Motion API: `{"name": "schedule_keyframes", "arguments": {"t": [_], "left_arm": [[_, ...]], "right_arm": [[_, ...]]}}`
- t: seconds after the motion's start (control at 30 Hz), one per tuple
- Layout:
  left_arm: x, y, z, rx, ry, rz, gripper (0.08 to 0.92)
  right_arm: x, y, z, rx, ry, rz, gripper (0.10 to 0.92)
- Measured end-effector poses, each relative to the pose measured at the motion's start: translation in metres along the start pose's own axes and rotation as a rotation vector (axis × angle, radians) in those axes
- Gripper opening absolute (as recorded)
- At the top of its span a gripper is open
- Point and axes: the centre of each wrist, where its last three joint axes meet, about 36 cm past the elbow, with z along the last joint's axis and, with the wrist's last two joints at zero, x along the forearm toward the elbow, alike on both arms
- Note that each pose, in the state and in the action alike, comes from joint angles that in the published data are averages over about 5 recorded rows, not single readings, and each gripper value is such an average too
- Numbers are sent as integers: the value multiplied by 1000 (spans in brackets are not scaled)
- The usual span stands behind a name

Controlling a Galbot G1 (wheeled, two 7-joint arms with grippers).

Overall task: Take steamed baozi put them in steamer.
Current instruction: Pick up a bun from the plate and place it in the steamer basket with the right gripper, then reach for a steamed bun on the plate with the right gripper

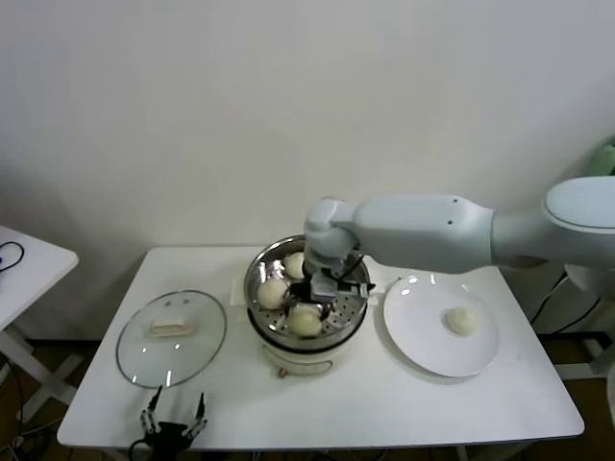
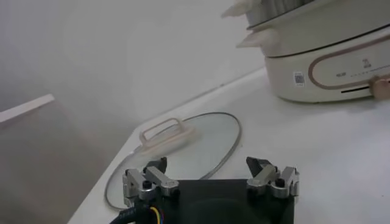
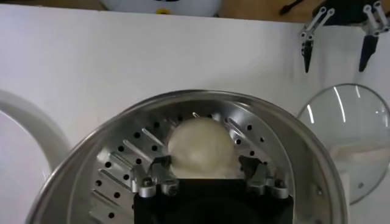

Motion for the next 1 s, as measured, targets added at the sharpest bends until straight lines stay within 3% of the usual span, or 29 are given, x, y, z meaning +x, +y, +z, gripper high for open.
{"name": "schedule_keyframes", "arguments": {"t": [0.3,0.6,0.77,1.0], "left_arm": [[1,1,-1,-5,-3,-1,823],[0,2,-1,-10,-5,0,823],[-2,1,-1,-10,-4,5,823],[-2,-2,1,-14,4,10,823]], "right_arm": [[58,35,27,-118,17,-4,823],[135,142,48,-536,80,-48,823],[139,219,44,-806,120,-55,823],[104,309,33,-1093,172,-76,823]]}}
